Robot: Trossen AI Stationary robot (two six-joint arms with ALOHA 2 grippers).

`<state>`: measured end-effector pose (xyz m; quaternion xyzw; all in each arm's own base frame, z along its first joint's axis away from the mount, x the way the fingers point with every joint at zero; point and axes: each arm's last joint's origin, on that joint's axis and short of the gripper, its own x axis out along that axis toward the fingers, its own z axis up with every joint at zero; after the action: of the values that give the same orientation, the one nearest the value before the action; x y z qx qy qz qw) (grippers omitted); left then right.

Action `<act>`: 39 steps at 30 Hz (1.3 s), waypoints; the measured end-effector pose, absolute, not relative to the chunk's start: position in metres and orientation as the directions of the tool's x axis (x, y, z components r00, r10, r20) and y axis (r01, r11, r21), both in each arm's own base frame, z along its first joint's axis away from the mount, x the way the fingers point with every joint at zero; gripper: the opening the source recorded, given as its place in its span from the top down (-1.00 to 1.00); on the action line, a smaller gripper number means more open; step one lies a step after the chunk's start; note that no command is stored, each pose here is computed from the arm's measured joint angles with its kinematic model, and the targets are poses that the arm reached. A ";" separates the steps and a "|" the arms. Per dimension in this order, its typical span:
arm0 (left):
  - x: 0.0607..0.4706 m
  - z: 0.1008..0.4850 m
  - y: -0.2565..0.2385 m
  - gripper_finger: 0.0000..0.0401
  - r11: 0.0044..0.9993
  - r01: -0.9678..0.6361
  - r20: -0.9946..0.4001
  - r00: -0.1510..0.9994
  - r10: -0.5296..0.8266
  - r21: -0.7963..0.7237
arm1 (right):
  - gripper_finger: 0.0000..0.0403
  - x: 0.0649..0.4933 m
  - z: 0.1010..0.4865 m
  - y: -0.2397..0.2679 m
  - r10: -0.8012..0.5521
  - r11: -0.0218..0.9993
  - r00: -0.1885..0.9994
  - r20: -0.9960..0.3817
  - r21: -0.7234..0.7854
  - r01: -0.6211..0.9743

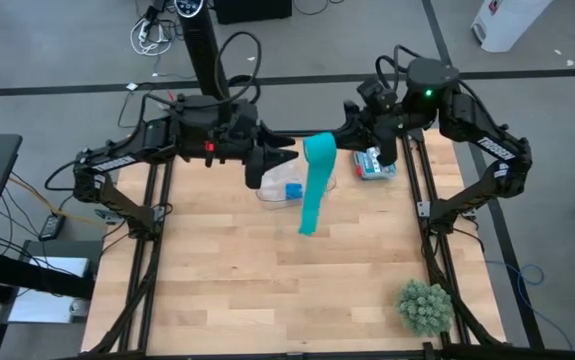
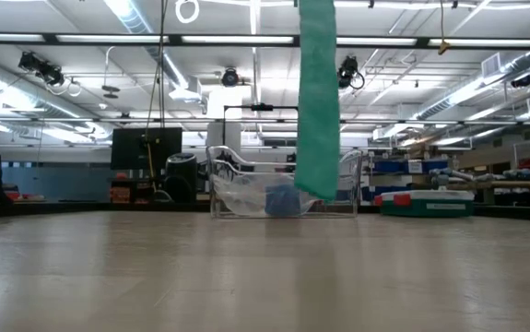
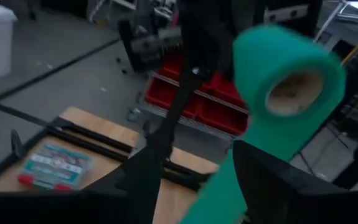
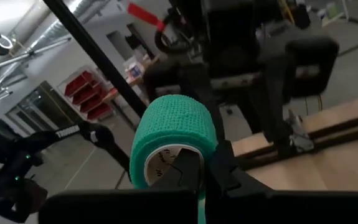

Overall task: Roll bandage
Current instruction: Roll the sky blue bandage

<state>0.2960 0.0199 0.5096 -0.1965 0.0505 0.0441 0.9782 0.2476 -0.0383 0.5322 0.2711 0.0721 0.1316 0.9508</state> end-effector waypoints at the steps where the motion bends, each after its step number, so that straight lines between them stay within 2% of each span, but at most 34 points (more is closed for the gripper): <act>1: 0.296 0.510 0.020 -0.01 0.923 -0.109 -0.110 0.991 0.073 -0.370 | 1.00 0.248 0.531 -0.038 0.291 0.817 0.954 -0.075 0.538 -0.207; 9: 0.296 0.512 0.020 -0.01 0.938 -0.099 -0.094 0.993 0.072 -0.332 | 1.00 0.258 0.512 -0.041 0.288 0.814 0.947 -0.141 0.557 -0.165; 30: 0.296 0.511 0.020 0.00 0.935 -0.118 -0.102 0.991 0.088 -0.333 | 1.00 0.264 0.508 -0.055 0.239 0.827 0.967 -0.094 0.541 -0.152; 34: 0.296 0.512 0.020 0.11 0.934 -0.134 -0.098 0.989 0.107 -0.330 | 1.00 0.264 0.508 -0.055 0.239 0.826 0.967 -0.091 0.542 -0.153; 39: 0.302 0.508 0.021 0.36 0.934 -0.147 -0.104 0.987 0.119 -0.327 | 1.00 0.264 0.508 -0.055 0.240 0.828 0.967 -0.089 0.539 -0.156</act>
<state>0.3021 0.0213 0.5081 -0.1691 0.0412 0.0676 0.9824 0.2638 -0.0552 0.5084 0.2742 0.0765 0.1037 0.9530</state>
